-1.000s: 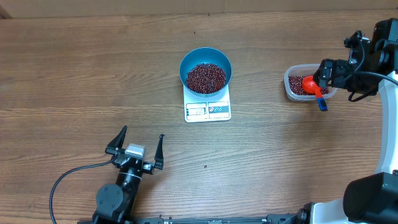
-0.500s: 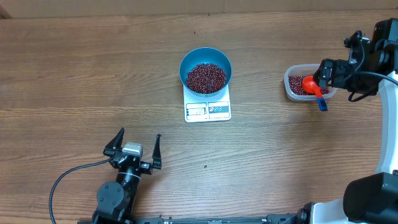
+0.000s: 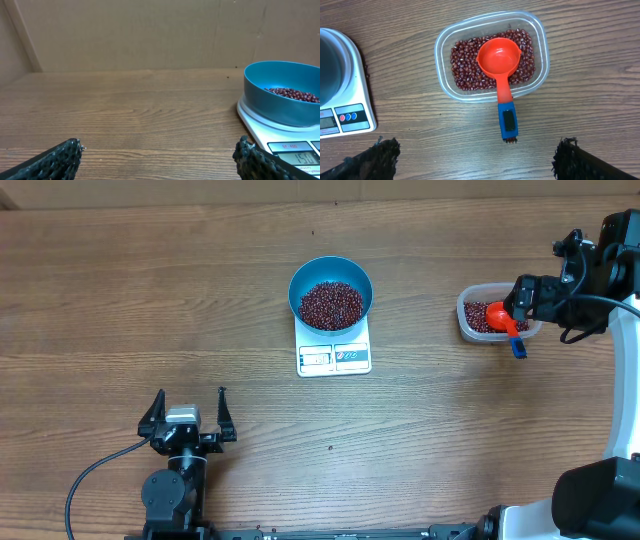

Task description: Scoop item into bowl and weigh 150g on scale

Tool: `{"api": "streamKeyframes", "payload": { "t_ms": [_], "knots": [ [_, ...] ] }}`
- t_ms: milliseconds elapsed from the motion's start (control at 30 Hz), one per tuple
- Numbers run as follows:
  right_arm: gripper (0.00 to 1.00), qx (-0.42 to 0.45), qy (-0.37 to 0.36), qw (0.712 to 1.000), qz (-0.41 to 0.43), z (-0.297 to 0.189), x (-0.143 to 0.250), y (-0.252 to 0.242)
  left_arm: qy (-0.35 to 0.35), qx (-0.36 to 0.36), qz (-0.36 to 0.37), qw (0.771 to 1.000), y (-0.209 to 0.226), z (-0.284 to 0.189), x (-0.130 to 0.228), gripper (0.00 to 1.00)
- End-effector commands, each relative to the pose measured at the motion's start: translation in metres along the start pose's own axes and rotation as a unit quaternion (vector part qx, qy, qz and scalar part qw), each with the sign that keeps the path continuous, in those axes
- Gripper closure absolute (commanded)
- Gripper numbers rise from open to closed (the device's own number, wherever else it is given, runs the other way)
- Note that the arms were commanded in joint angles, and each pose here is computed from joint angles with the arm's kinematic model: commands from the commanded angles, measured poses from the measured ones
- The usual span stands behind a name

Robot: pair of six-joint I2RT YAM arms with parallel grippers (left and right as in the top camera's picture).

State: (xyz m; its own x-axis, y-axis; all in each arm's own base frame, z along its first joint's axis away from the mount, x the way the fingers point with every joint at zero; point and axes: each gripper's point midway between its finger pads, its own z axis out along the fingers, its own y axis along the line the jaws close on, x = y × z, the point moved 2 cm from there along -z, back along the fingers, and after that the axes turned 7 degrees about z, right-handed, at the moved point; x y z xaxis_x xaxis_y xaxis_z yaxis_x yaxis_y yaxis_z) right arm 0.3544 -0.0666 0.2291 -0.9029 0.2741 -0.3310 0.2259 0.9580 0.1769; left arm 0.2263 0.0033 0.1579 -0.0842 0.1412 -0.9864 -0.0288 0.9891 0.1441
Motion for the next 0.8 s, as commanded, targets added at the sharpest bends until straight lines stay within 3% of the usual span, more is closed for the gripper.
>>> {"api": "streamKeyframes", "payload": {
  "t_ms": [0, 767],
  "knots": [
    [0.0, -0.001, -0.015, 1.0, -0.006, -0.007, -0.0051, 0.0018, -0.003, 0.005, -0.007, 1.0, -0.001, -0.0003, 0.0002, 0.01],
    [0.0, -0.001, -0.015, 1.0, -0.006, -0.007, -0.0052, 0.0018, -0.004, -0.011, -0.007, 1.0, 0.0037, -0.0003, -0.0009, 0.0]
  ]
}}
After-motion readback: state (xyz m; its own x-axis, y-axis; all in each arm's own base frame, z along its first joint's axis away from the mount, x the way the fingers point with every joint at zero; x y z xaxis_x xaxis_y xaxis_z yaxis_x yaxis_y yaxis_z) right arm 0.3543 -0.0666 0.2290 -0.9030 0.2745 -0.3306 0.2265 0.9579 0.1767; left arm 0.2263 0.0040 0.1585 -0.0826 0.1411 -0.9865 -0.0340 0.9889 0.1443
